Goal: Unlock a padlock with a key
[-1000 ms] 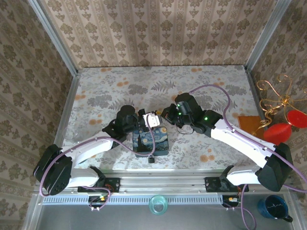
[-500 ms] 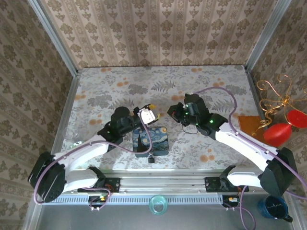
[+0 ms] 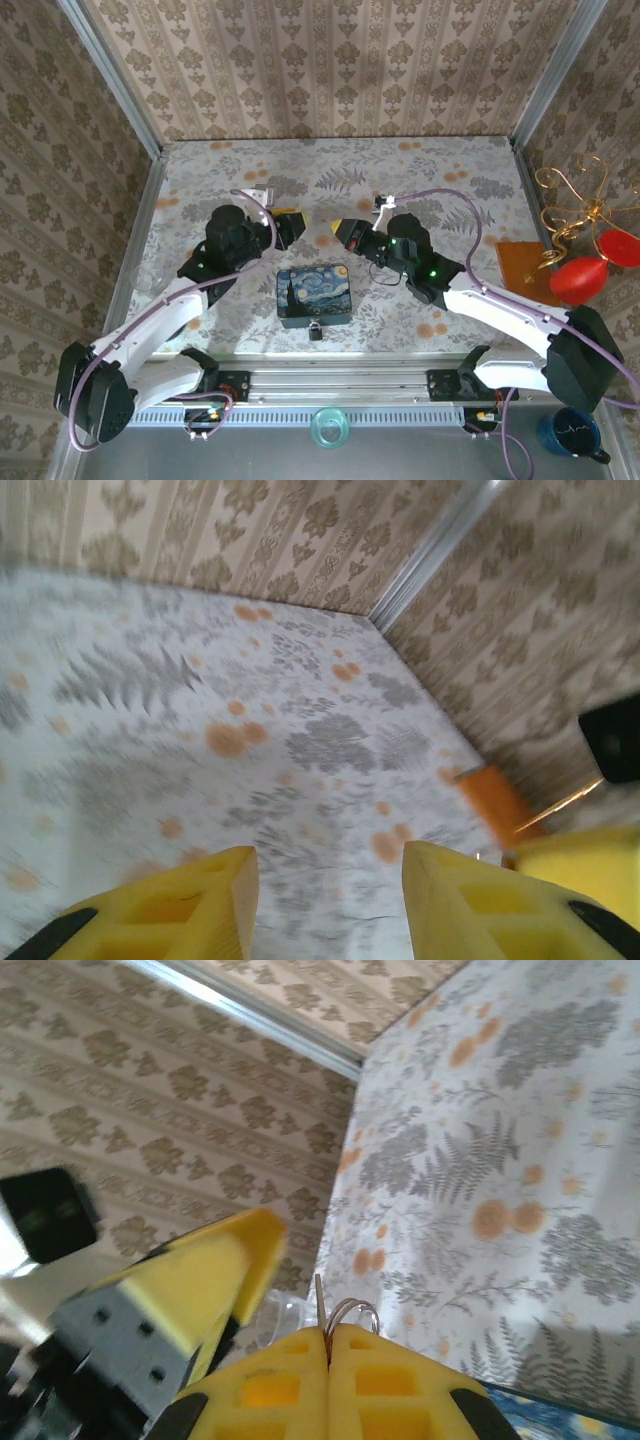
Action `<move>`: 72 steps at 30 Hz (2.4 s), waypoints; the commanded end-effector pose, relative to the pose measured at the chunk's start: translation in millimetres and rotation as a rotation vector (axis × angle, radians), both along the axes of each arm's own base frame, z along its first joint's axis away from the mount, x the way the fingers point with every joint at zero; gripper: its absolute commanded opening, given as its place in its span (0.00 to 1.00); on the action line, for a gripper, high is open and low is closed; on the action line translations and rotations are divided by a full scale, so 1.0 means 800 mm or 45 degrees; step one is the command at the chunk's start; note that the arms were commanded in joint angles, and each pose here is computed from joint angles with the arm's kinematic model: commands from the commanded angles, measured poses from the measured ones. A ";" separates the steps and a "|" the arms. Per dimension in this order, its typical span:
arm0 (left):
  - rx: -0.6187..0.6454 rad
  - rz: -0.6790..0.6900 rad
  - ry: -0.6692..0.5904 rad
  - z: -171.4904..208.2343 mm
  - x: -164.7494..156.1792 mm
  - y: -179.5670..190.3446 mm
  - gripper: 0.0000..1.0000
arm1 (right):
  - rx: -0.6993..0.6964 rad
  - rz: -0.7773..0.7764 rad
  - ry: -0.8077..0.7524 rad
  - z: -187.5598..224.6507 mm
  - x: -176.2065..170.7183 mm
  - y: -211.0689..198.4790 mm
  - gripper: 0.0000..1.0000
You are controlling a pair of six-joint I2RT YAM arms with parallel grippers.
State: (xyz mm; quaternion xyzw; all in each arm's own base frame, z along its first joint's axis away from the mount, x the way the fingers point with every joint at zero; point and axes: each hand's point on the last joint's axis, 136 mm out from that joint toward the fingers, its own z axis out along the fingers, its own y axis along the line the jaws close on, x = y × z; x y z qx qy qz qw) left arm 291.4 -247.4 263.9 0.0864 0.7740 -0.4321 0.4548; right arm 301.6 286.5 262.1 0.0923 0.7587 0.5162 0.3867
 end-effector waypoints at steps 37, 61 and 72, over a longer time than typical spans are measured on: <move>-0.759 -0.209 0.486 0.052 -0.008 -0.062 0.30 | 0.208 -0.046 -0.092 0.034 0.011 0.012 0.00; -0.568 -0.075 0.450 0.035 -0.003 -0.052 0.00 | 0.138 -0.159 -0.016 0.021 0.023 -0.015 0.52; -0.627 -0.134 0.376 0.066 -0.009 -0.056 0.00 | 0.187 0.083 -0.094 0.046 0.020 0.017 0.60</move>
